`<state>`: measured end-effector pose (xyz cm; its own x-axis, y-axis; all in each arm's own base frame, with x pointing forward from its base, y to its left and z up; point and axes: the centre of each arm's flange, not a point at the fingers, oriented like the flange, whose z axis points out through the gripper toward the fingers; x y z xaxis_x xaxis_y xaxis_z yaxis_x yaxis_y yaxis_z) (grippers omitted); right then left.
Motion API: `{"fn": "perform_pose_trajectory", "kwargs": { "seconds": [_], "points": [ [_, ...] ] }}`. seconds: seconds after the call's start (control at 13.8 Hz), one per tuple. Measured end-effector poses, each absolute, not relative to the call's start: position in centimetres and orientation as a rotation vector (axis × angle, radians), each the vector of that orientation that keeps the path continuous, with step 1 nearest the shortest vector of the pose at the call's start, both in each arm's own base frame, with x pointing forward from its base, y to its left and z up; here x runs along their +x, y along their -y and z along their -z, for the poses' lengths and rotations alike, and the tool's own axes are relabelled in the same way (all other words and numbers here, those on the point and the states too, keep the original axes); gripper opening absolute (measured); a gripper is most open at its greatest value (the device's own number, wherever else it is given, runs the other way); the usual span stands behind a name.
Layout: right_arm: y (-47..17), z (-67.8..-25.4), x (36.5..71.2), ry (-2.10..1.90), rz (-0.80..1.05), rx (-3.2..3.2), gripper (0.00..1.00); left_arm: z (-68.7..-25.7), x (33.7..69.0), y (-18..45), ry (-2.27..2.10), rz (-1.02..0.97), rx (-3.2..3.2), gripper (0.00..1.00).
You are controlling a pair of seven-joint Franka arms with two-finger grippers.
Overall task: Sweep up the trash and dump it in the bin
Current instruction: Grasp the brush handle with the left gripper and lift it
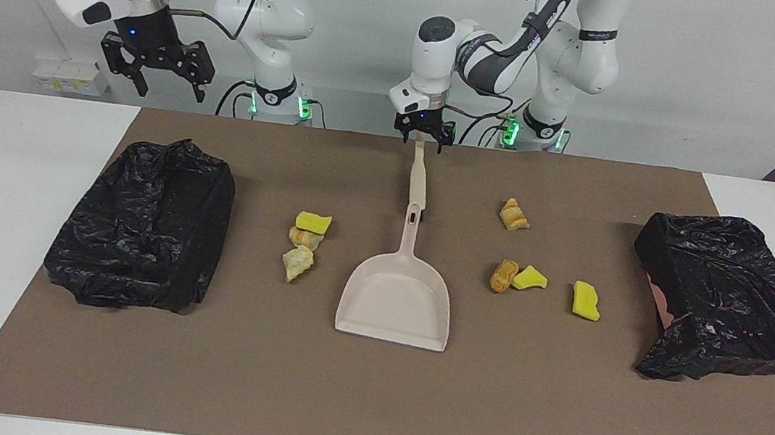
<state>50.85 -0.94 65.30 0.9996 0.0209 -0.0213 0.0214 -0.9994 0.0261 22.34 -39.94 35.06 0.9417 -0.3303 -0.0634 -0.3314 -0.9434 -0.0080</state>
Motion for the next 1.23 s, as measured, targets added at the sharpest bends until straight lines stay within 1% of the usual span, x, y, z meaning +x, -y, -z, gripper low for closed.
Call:
{"fn": "perform_pose_trajectory", "kwargs": {
  "seconds": [0.15,0.22,0.29,0.36,0.44,0.51,0.58,0.65,1.02,1.09,1.16,1.23],
  "points": [
    [0.94,-65.30,50.85,-0.033,0.033,3.115,1.00,-34.97,22.09,40.05,-0.505,-0.114,-3.093,0.95],
    [0.94,-65.30,50.85,-0.033,0.033,3.115,1.00,-34.93,22.10,40.02,-0.502,-0.116,-3.096,0.85],
    [0.94,-65.30,50.85,-0.033,0.033,3.115,1.00,-34.88,22.10,40.01,-0.502,-0.116,-3.095,0.79],
    [0.94,-65.30,50.85,-0.033,0.033,3.115,1.00,-34.83,22.09,39.99,-0.503,-0.117,-3.095,0.79],
    [0.94,-65.30,50.85,-0.033,0.033,3.115,1.00,-34.79,22.11,39.96,-0.505,-0.118,-3.094,0.74],
    [0.94,-65.30,50.85,-0.033,0.033,3.115,1.00,-34.71,22.15,39.91,-0.504,-0.120,-3.093,0.74],
    [0.94,-65.30,50.85,-0.033,0.033,3.115,1.00,-34.64,22.17,39.87,-0.503,-0.121,-3.092,0.66],
    [0.93,-65.30,50.85,-0.033,0.033,3.115,1.00,-34.58,22.16,39.84,-0.505,-0.122,-3.091,0.56],
    [0.93,-65.30,50.85,-0.033,0.033,3.115,1.00,-34.51,22.15,39.80,-0.507,-0.124,-3.089,0.53],
    [0.93,-65.30,50.85,-0.033,0.033,3.115,1.00,-34.50,22.18,39.78,-0.505,-0.124,-3.090,0.41],
    [0.93,-65.30,50.85,-0.033,0.033,3.115,1.00,-34.48,22.25,39.73,-0.506,-0.125,-3.090,0.28],
    [0.93,-65.30,50.85,-0.033,0.033,3.115,1.00,-34.43,22.32,39.69,-0.503,-0.127,-3.090,0.27]
  ]
}}
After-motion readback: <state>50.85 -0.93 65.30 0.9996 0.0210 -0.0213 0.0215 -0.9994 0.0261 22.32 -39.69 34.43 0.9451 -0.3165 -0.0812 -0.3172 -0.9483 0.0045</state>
